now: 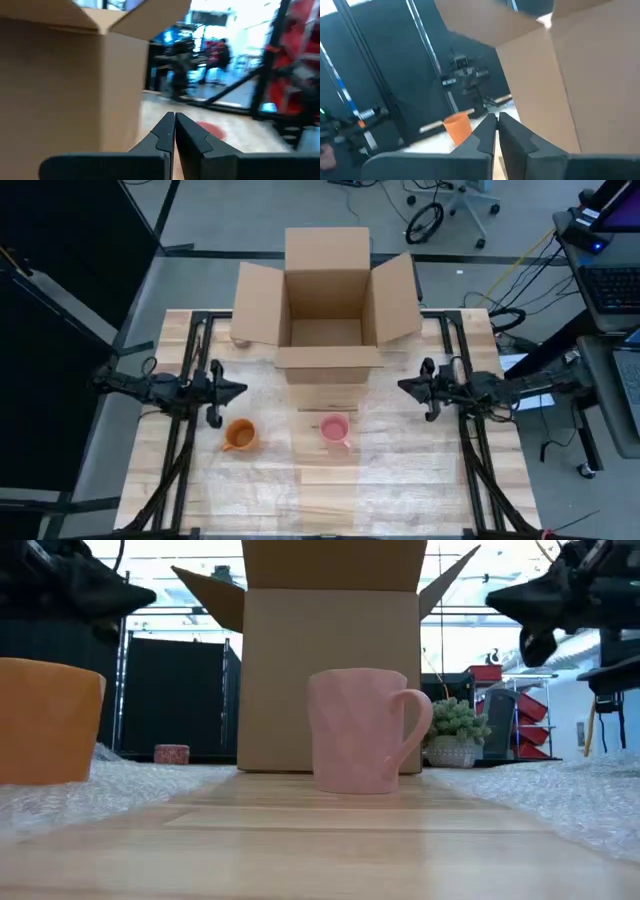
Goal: Wrap mug
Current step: Wrap the pink cup with bubble wrap
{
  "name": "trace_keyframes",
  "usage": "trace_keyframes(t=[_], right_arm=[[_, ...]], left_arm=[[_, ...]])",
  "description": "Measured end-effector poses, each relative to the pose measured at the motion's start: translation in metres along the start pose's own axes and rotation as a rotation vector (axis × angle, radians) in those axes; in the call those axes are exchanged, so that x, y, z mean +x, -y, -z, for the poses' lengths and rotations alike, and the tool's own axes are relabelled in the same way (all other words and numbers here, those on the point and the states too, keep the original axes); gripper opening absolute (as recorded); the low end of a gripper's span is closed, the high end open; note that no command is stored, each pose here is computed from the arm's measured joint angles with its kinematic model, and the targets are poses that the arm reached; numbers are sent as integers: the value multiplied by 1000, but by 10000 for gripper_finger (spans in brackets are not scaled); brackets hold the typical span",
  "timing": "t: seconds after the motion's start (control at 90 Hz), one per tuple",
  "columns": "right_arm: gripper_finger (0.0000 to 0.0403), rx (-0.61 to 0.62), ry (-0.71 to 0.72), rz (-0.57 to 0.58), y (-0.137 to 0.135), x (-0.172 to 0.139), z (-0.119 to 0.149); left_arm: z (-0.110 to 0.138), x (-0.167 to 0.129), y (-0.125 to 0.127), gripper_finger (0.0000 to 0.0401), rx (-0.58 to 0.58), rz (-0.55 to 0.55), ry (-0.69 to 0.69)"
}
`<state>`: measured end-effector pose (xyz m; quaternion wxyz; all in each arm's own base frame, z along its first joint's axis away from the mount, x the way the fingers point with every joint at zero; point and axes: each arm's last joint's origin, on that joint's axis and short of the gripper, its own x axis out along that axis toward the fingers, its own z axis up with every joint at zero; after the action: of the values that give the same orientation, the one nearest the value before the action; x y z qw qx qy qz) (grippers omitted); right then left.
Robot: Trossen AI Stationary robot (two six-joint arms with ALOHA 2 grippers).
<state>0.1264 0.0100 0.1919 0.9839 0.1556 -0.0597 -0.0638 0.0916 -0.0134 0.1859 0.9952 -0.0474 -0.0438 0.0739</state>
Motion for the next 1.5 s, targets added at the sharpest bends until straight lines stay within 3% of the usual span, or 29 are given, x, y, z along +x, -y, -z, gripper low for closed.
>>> trace_keyframes(t=[0.178,0.322,0.544,0.722,0.922,1.1,1.333,1.5], right_arm=[[6,-198,-181,16,-24,49,-14],[6,-359,-414,19,-48,99,-18],[17,-432,-692,72,-72,153,-18],[63,-510,-773,178,-76,175,-17],[133,-482,-805,210,-75,184,-9],[176,-407,-867,303,-60,189,5],[188,-255,-928,282,-47,200,24],[179,-230,-928,290,-47,199,21]], left_arm=[[0,0,-1,0,-3,-30,4],[0,0,-2,0,-9,-54,6],[0,0,-2,0,-8,-77,7],[0,0,-2,0,-8,-83,7],[0,0,-2,0,-9,-83,7],[0,0,-2,0,-9,-83,7],[0,0,-2,0,-8,-83,7],[0,0,-2,0,-8,-83,7]])
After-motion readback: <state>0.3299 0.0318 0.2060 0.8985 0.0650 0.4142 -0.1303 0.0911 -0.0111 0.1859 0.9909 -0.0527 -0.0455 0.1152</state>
